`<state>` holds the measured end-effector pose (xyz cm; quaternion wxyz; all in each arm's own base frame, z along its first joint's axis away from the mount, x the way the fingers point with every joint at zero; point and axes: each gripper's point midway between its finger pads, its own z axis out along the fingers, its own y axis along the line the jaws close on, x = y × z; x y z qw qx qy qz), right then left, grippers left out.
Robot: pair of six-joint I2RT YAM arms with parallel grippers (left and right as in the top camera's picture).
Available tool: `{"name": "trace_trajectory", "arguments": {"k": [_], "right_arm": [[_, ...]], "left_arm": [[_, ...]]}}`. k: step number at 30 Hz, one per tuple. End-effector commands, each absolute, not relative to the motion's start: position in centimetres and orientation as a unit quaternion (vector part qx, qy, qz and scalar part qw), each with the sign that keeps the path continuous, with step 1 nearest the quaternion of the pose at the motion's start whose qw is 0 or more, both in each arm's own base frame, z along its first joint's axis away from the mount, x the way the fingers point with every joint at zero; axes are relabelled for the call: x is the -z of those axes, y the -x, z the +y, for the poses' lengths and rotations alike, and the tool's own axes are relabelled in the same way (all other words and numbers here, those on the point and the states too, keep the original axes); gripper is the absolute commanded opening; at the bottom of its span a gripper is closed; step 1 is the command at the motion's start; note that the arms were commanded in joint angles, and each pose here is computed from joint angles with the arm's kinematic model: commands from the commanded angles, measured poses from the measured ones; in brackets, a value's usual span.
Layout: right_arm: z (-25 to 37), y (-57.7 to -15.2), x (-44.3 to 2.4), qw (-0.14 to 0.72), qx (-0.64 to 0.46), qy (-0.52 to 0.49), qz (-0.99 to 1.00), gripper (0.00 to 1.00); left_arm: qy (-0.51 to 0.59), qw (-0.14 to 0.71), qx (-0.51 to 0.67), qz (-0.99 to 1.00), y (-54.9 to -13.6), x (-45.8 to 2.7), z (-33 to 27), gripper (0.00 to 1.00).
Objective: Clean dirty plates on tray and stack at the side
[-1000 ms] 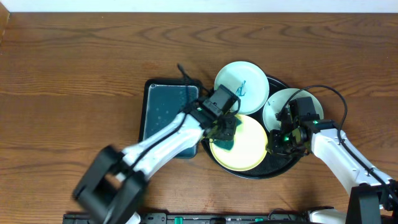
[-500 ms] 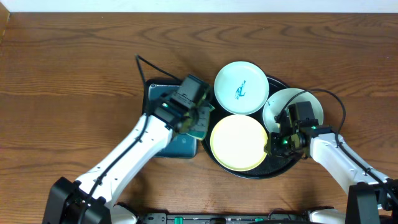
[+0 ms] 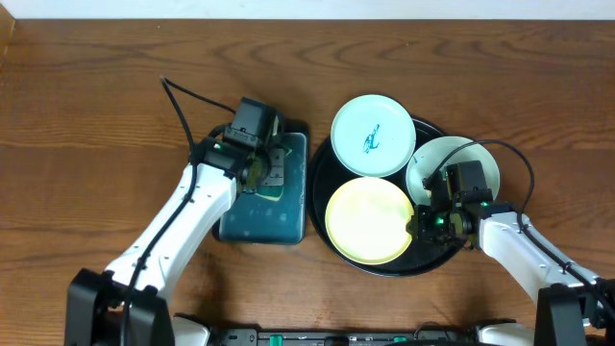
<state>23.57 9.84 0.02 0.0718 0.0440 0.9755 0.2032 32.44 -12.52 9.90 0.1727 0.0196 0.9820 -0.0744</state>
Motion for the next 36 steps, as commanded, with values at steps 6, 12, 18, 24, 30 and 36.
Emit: {"name": "trace_trajectory", "arguments": {"k": [6,12,18,24,30,36], "right_arm": [[10.1,-23.2,0.3,0.068,-0.206,-0.049,0.975,0.01],[10.1,-23.4,0.1,0.072,-0.207,-0.047,0.975,0.01],[10.2,-24.2,-2.0,0.104,-0.21,-0.036,0.971,0.01],[8.4,-25.9,-5.7,0.178,-0.165,-0.037,0.969,0.01],[6.2,-27.4,-8.5,0.25,-0.107,-0.05,0.961,0.01],[4.9,-28.0,-10.2,0.265,-0.07,-0.052,0.96,0.01]], "left_arm": [[-0.025,0.127,0.051,0.99,-32.1,-6.4,-11.9,0.08],[-0.025,0.095,0.04,0.994,-31.7,-4.2,-11.8,0.08],[-0.025,0.085,0.036,0.995,-31.6,-3.4,-11.8,0.08],[-0.021,0.087,0.038,0.995,-31.8,-3.4,-11.8,0.08],[-0.021,0.088,0.038,0.995,-31.8,-3.4,-11.9,0.08],[-0.021,0.088,0.038,0.995,-31.8,-3.4,-11.9,0.08]]}}
